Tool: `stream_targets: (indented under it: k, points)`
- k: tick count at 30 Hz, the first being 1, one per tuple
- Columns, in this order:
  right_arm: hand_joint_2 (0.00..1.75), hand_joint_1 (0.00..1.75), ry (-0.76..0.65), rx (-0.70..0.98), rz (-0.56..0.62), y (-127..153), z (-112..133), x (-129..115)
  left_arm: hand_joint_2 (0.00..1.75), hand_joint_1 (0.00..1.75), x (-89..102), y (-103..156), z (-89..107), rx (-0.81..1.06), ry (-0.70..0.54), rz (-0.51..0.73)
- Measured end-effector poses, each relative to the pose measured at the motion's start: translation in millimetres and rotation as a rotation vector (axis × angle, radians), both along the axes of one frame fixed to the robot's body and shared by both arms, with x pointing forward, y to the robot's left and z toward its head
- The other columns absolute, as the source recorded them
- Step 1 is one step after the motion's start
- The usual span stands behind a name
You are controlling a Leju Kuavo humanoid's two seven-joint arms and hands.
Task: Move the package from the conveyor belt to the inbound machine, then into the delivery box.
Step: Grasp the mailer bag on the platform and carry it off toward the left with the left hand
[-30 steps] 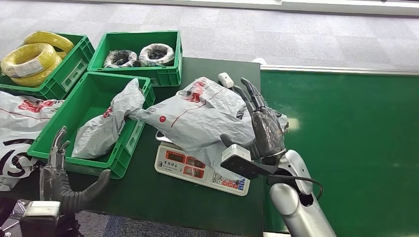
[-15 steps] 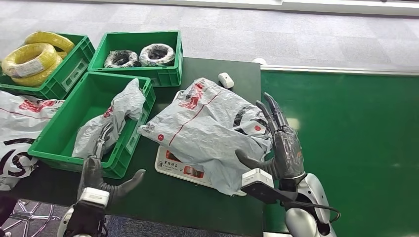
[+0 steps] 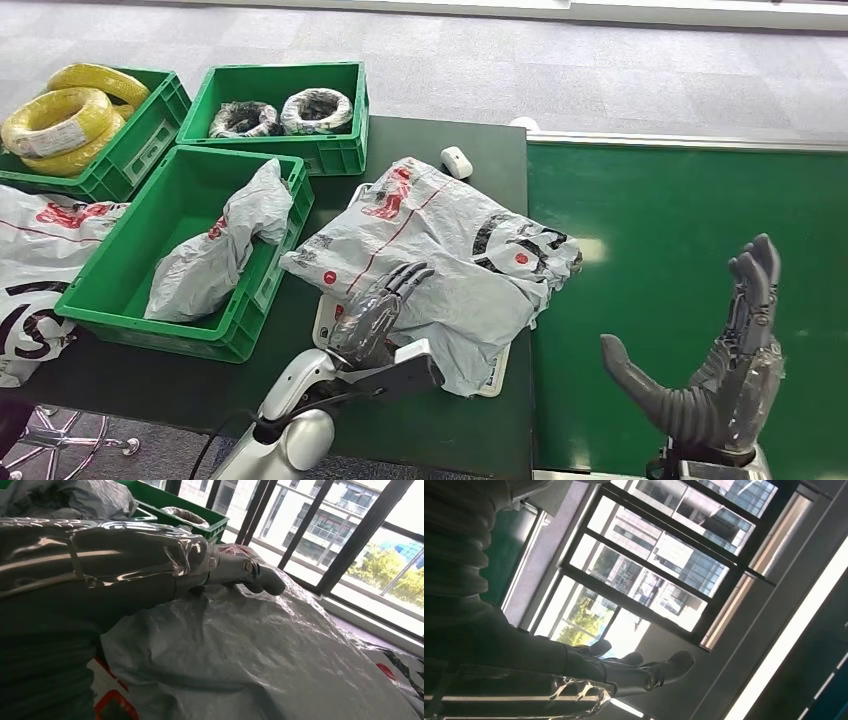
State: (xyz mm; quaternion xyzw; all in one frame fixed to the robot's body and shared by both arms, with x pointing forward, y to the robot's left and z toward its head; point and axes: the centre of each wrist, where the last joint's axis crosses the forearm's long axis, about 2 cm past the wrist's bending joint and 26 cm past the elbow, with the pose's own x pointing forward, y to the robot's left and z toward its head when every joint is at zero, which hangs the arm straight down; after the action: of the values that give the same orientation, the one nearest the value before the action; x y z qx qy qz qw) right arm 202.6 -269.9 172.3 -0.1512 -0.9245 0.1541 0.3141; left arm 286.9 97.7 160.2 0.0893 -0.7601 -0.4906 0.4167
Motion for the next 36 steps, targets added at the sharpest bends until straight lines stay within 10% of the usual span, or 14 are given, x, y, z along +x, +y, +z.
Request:
stream_targets:
  k: [3,7,19,27,36]
  points:
    - [1.75,0.00,-0.050,0.038,-0.032,-3,7,-8,1.75,0.08,11.3,-20,-1.3,0.057,0.008,-0.004]
    - [1.75,0.00,-0.068,0.059,-0.048,-4,12,-11,1.75,1.22,19.8,-33,-4.2,0.095,0.025,-0.014]
    - [1.75,0.00,-0.060,0.093,-0.056,0,15,-11,1.75,1.71,31.5,-43,-10.6,0.127,0.035,0.024]
    - [1.75,0.00,-0.065,0.110,-0.060,2,19,-4,1.75,1.75,37.3,-36,-3.6,0.050,0.009,0.095]
    - [1.75,0.00,-0.052,0.110,-0.082,4,14,-9,1.75,1.75,45.0,10,73.0,-0.248,-0.181,0.218]
